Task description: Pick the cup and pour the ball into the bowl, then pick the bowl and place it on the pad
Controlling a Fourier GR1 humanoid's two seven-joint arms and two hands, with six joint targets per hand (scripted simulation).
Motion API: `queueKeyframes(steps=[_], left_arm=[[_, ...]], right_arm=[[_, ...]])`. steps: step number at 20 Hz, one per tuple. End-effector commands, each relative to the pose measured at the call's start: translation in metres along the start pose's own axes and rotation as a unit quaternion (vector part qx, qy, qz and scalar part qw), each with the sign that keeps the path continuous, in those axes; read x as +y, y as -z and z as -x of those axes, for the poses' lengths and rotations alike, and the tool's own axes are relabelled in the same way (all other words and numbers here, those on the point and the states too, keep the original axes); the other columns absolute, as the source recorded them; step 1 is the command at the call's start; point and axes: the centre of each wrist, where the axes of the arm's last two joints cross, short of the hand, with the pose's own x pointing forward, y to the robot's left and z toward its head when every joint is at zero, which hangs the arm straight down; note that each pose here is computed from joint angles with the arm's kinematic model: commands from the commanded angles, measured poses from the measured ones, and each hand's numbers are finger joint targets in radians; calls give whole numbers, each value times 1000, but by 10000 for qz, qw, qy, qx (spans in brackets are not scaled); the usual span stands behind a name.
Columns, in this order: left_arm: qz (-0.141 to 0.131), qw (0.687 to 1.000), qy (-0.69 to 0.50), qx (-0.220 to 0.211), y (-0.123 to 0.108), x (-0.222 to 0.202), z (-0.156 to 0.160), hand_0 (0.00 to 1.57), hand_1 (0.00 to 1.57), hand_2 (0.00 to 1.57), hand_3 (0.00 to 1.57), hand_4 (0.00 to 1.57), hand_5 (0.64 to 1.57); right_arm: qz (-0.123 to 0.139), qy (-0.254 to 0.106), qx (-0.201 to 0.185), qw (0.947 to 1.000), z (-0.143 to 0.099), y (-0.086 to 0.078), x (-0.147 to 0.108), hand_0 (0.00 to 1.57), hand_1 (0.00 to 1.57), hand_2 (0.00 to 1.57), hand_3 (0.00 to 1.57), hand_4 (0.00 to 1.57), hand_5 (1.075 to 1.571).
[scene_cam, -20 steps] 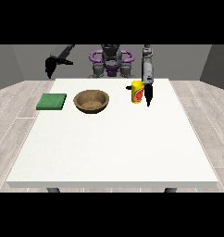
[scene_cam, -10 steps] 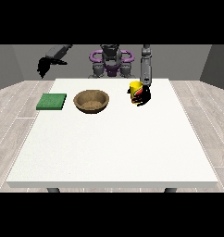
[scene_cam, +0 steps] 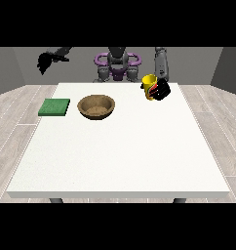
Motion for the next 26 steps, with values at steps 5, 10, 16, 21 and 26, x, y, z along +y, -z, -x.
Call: queueKeyframes(steps=[5, 10, 16, 21, 26], left_arm=[[249, 9852, 1689, 157, 77, 60, -32, 1459, 1459, 1571, 1571, 1571, 1294], [323, 9750, 2198, 51, 94, 14, -69, 1495, 1495, 1571, 1571, 1530, 1287], [283, 9653, 2595, 17, 104, -24, -104, 1490, 1490, 1571, 1571, 1512, 1267], [568, 9250, 3745, -287, 118, -46, -138, 1537, 1537, 1571, 1571, 1571, 1165], [794, 8707, 4761, -942, 113, -82, -164, 1538, 1538, 1571, 1571, 1485, 1334]], right_arm=[[136, 47, 435, 9990, 20, -15, -23, 0, 0, 0, 0, 0, 1568], [206, 196, 363, 9989, 32, -13, -18, 0, 0, 0, 0, 0, 1568], [158, 198, 291, 9993, 24, -10, -36, 0, 0, 0, 0, 0, 1569], [127, 230, 723, 9970, 39, -19, -33, 0, 0, 0, 0, 0, 1570], [60, 350, 713, 9968, 39, -23, -43, 0, 0, 0, 0, 0, 1571]])
